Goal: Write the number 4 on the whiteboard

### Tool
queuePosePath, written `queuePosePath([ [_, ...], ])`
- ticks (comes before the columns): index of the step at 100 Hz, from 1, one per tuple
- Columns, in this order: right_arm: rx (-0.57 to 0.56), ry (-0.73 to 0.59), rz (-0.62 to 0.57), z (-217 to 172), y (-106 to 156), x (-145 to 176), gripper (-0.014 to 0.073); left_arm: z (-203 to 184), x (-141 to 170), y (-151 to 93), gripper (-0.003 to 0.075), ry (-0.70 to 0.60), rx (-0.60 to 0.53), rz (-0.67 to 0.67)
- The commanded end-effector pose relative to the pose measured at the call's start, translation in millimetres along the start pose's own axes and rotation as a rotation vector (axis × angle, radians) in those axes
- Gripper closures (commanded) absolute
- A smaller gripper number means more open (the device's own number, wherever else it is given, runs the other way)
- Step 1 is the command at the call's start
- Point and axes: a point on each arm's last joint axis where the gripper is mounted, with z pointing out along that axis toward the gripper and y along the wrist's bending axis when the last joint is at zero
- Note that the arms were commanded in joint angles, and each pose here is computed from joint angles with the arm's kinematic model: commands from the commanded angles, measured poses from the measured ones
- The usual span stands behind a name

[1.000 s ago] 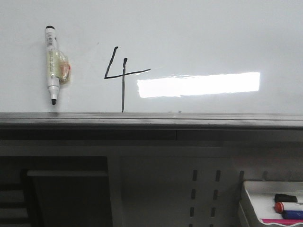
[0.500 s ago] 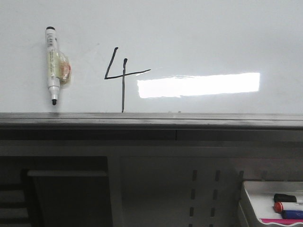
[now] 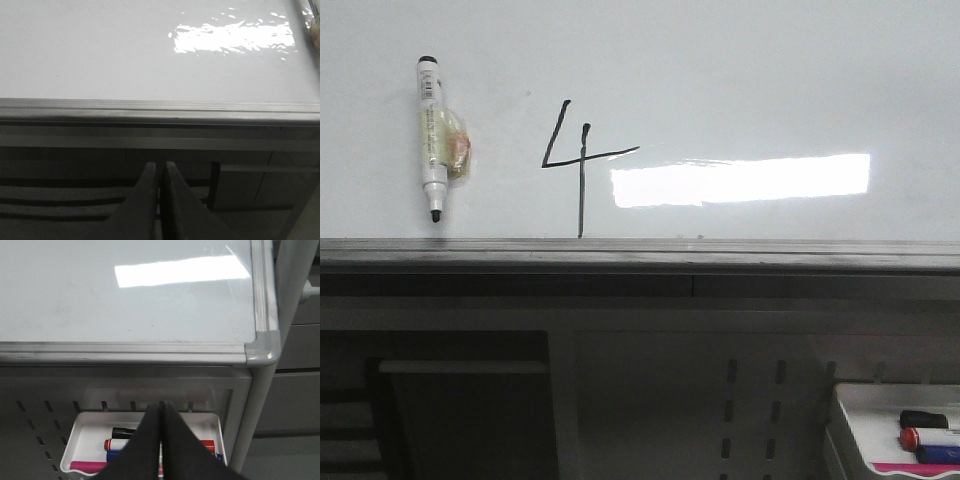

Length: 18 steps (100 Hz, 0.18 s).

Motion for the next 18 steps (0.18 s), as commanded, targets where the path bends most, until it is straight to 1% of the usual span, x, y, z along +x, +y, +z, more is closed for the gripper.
queuePosePath([
  [1,0.01,-0.013,-0.005,0.8,-0.4,4.1,0.0659,1.9,4.8,-0.2,0.0741,-0.046,0.004,-0.002],
  [18,0.01,-0.013,-0.005,0.8,-0.4,4.1,0.0659,1.9,4.8,-0.2,0.0741,-0.046,0.004,-0.002],
])
